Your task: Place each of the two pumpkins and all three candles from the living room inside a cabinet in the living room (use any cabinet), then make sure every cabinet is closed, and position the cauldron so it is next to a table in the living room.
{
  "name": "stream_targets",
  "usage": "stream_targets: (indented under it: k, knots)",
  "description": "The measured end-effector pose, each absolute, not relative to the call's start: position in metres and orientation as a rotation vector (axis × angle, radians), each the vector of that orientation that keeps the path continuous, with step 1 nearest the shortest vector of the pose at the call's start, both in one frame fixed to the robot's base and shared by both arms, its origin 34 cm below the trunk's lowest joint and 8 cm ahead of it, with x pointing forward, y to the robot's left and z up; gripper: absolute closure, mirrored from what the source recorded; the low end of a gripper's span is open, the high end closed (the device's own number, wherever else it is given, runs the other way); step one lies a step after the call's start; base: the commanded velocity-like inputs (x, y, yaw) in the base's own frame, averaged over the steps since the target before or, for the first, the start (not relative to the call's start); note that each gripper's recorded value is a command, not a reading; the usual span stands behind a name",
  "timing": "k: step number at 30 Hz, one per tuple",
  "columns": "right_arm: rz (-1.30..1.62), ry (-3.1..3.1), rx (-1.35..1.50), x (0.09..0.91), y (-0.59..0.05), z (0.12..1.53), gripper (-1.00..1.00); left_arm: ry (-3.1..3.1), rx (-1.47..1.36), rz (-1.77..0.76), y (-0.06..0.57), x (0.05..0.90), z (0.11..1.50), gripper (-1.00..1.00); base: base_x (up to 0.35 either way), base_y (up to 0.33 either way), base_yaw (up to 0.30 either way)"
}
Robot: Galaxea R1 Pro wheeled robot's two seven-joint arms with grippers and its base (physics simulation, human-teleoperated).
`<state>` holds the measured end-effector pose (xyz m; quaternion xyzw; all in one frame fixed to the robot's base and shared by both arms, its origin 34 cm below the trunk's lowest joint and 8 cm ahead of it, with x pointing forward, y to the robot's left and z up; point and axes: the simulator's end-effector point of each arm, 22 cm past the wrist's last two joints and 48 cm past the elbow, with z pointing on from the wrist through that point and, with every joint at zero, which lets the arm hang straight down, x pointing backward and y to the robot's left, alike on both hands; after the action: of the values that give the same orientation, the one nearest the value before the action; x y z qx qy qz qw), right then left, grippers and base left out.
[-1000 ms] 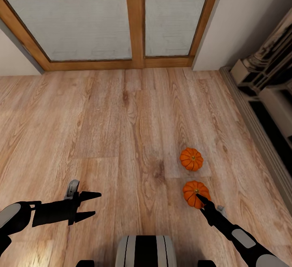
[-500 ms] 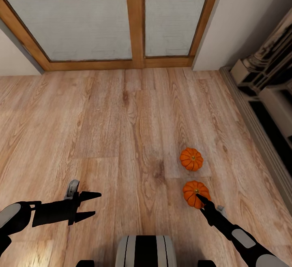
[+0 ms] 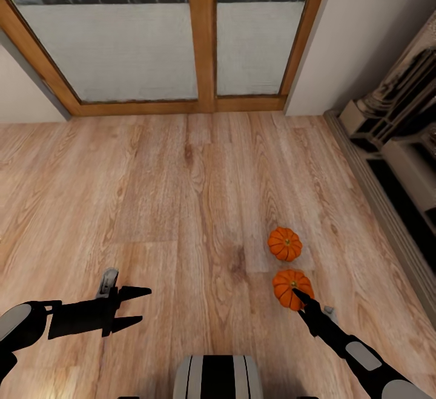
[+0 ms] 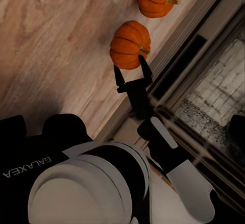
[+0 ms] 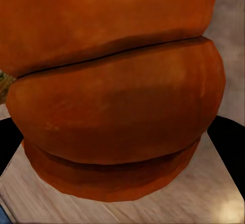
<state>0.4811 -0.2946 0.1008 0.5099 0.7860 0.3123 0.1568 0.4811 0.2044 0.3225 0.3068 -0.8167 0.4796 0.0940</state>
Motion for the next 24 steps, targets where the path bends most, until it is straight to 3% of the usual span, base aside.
stream_targets:
  k: [24]
  knots:
    - [1.188, 2.288, 1.558, 0.489, -0.285, 0.156, 1.00, -2.491, 0.861, 1.498, 0.205, 0.495, 0.364, -1.00, 0.000, 0.000, 0.000]
